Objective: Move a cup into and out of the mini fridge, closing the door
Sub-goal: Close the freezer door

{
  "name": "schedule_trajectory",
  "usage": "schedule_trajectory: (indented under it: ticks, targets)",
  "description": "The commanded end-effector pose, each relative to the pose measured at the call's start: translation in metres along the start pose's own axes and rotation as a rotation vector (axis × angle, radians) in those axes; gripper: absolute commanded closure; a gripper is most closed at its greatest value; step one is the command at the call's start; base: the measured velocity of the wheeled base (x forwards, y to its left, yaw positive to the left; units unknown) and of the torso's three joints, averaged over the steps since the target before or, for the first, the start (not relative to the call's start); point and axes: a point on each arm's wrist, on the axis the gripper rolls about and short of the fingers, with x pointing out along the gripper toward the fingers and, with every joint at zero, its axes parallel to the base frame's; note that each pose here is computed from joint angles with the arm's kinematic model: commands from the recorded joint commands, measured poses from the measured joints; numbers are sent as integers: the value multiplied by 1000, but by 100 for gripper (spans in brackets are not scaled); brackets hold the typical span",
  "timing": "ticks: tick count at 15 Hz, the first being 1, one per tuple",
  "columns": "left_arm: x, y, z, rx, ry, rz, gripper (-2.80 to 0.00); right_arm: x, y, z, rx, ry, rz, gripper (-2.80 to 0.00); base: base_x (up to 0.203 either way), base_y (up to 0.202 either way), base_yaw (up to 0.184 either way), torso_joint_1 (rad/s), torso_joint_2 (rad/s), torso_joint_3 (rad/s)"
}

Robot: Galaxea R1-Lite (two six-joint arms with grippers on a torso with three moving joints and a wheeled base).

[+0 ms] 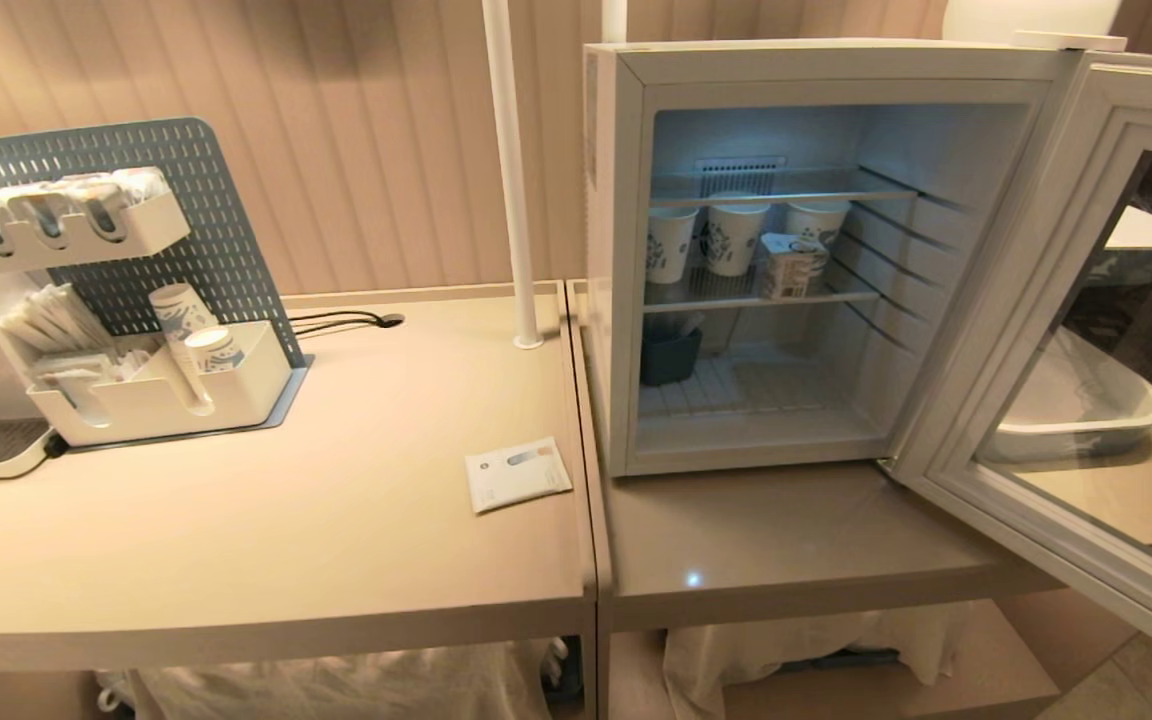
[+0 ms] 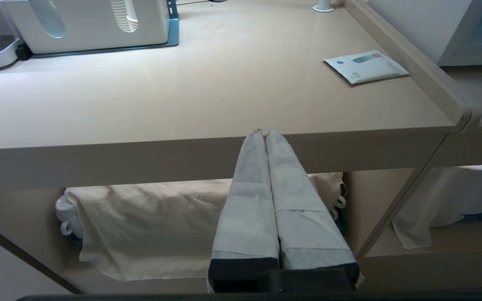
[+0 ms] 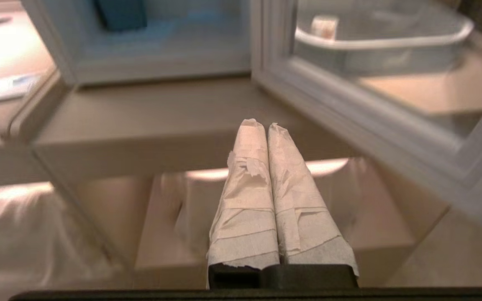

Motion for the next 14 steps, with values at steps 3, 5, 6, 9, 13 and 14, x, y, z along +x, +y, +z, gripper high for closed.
schedule_trajectory:
  ticks: [3, 5, 6, 9, 13, 14]
  targets:
    - [0, 0, 0, 2, 1, 1, 0, 1, 0, -3, 1, 9, 4, 0, 0, 0, 0, 0, 0, 0]
    - [0, 0, 0, 3, 1, 1, 0, 1, 0, -3, 1, 9, 4, 0, 0, 0, 0, 0, 0, 0]
    - [0, 0, 0, 3, 1, 1, 0, 1, 0, -2, 1, 8, 4, 0, -148, 0, 1, 3, 12, 2]
    - [0, 0, 0, 3, 1, 1, 0, 1, 0, -3, 1, 8, 4, 0, -192, 0, 0, 1, -1, 4]
    - [0, 0, 0, 3, 1, 0, 0, 1, 0, -2, 6, 8, 2, 0, -190, 0, -3, 3, 2, 3]
    - [0, 0, 0, 3, 0, 0, 0, 1, 0, -2, 7, 8, 2, 0, -149, 0, 2, 4, 2, 2]
